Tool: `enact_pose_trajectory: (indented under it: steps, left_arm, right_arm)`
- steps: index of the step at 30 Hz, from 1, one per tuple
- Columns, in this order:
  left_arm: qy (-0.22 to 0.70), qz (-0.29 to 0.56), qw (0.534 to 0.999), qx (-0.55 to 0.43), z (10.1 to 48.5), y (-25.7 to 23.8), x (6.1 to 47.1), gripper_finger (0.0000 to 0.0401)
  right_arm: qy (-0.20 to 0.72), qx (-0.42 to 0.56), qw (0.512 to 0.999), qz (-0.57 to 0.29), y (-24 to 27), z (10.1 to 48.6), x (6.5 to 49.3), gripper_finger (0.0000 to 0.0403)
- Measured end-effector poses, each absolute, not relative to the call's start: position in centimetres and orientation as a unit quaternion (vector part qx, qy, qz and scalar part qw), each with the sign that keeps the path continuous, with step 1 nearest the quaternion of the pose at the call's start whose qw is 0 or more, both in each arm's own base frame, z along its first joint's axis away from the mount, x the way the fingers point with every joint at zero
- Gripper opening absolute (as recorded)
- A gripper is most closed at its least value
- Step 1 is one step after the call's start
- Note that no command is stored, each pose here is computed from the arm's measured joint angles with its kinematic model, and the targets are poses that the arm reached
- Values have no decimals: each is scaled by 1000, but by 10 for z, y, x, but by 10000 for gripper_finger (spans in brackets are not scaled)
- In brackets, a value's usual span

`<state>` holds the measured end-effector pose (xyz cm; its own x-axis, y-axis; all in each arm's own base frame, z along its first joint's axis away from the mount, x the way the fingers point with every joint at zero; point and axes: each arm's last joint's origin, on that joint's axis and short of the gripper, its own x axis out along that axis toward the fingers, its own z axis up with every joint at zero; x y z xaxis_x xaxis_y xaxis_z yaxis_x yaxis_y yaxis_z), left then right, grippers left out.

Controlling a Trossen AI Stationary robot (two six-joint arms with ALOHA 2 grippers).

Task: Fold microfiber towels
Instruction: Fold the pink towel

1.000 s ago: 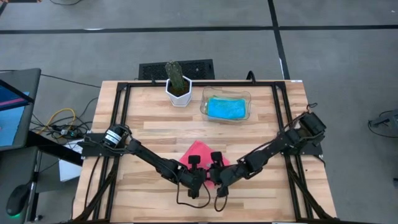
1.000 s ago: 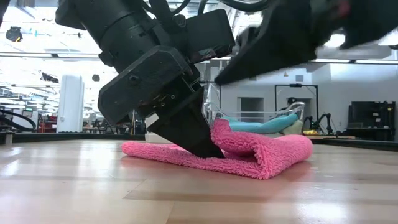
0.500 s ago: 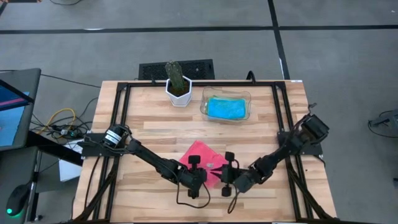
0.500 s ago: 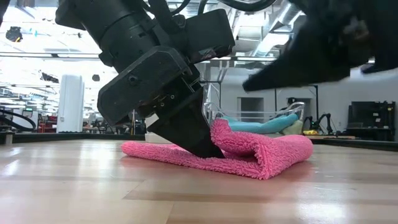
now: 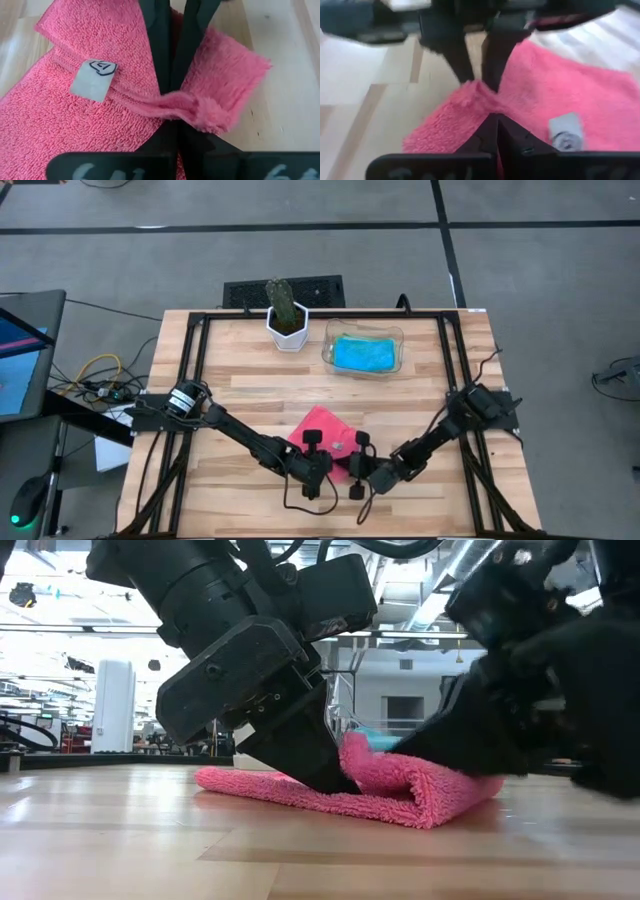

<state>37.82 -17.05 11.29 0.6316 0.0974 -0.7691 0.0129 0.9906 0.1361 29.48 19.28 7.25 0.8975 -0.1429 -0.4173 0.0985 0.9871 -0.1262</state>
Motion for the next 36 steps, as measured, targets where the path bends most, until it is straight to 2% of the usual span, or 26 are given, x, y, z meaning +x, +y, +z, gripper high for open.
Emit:
enact_pose_trajectory:
  steps: [10,18,23,26,28,32,36]
  left_arm:
    - [462,18,881,98,128,-168,373,0]
    - [495,29,862,103,161,-172,376,0]
    - [518,100,840,125,191,-180,370,0]
    - [453,132,872,127,202,-197,370,0]
    - [412,108,895,135,200,-212,370,0]
    - [351,74,926,115,176,-229,367,0]
    - [313,88,943,76,147,-222,359,0]
  right_arm:
    - [220,-59,973,-51,195,71,302,15]
    - [217,-59,972,-63,187,71,308,33]
    - [188,-86,977,-60,184,78,314,21]
    - [177,-92,978,-61,184,80,314,14]
    - [162,-94,979,-82,187,84,313,14]
    - [143,-105,976,-126,198,95,302,21]
    - [142,-123,968,-168,208,99,289,19]
